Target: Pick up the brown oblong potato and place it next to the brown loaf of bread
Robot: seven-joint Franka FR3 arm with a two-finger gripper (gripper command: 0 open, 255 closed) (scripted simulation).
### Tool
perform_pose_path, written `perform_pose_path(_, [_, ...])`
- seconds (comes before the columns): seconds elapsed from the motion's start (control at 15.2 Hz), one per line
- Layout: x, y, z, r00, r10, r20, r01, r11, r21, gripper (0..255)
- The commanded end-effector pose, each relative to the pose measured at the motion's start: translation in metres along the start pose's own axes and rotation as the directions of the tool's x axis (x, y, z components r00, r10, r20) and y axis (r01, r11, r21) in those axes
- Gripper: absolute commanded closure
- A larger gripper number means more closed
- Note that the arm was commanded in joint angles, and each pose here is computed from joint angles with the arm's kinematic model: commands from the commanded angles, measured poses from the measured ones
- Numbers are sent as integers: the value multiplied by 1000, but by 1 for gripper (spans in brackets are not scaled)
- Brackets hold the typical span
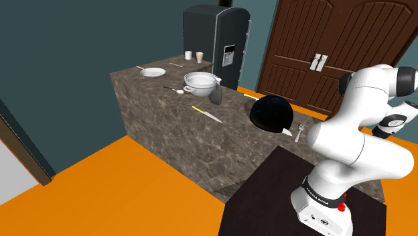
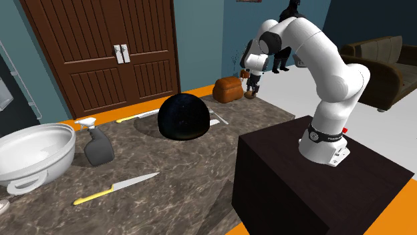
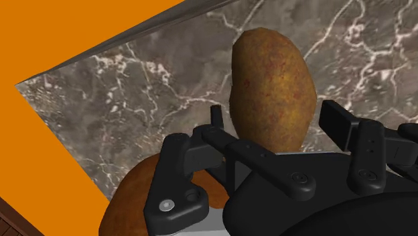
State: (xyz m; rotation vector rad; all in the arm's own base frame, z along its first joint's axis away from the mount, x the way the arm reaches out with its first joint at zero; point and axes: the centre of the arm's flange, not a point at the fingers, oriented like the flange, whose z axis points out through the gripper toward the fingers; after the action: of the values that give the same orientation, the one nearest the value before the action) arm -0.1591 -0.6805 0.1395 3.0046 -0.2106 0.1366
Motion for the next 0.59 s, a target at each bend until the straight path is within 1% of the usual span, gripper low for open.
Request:
perform_pose_path(0.0, [0,0,0,1000,0,0,0,1000,0,0])
perform_pose_path(0.26, [0,0,0,1000,0,0,0,1000,0,0])
perform_pose_path(0.53, [0,0,-50,1000,0,0,0,1000,0,0])
